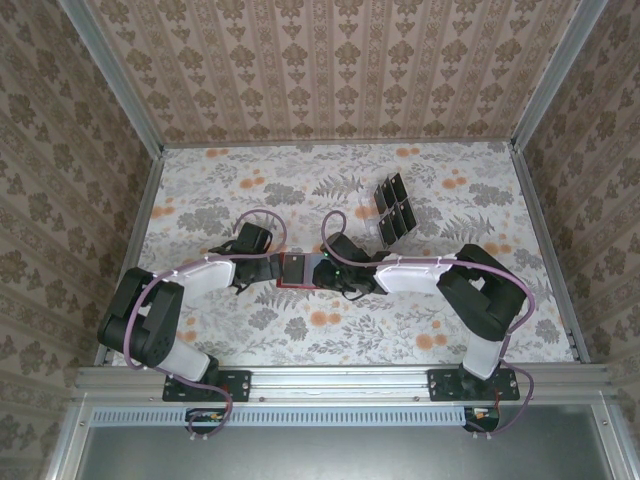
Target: Put the credit cards into the card holder
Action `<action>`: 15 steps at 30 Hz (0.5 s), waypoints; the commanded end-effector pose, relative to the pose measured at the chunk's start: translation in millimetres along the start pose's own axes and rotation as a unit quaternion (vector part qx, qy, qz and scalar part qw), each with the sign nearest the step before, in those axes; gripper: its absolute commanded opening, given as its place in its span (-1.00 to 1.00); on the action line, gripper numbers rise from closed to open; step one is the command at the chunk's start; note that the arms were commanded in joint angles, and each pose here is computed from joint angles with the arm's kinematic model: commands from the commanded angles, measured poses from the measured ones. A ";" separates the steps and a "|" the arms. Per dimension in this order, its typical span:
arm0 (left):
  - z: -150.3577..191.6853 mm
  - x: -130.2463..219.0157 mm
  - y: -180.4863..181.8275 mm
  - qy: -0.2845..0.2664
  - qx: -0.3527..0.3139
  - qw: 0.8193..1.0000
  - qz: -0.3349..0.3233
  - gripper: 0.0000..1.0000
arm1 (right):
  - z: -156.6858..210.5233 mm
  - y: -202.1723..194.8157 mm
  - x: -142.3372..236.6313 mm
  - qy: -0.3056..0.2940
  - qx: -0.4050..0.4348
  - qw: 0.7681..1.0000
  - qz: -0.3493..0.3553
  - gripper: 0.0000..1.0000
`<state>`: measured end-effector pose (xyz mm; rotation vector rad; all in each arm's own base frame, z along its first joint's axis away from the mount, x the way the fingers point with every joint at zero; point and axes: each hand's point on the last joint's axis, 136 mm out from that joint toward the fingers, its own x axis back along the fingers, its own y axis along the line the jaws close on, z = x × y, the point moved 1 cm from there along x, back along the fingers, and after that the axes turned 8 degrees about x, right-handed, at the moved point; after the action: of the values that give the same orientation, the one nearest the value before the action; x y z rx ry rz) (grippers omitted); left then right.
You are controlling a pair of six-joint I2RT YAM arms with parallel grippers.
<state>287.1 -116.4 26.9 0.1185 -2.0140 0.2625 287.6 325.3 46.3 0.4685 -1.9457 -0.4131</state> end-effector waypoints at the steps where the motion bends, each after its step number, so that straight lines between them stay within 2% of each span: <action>1: 22.5 -4.8 -0.5 0.043 0.006 0.999 0.017 1.00 | -1.6 3.8 -7.4 0.003 -0.012 1.000 -0.016 -0.42; 15: 23.6 -5.8 -1.2 0.043 0.007 0.999 0.020 1.00 | -11.4 -2.1 31.9 -0.019 0.004 1.000 0.013 -0.39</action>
<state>287.1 -116.3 27.0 0.1163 -2.0189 0.2651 288.8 319.9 68.3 0.4801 -1.9709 -0.4279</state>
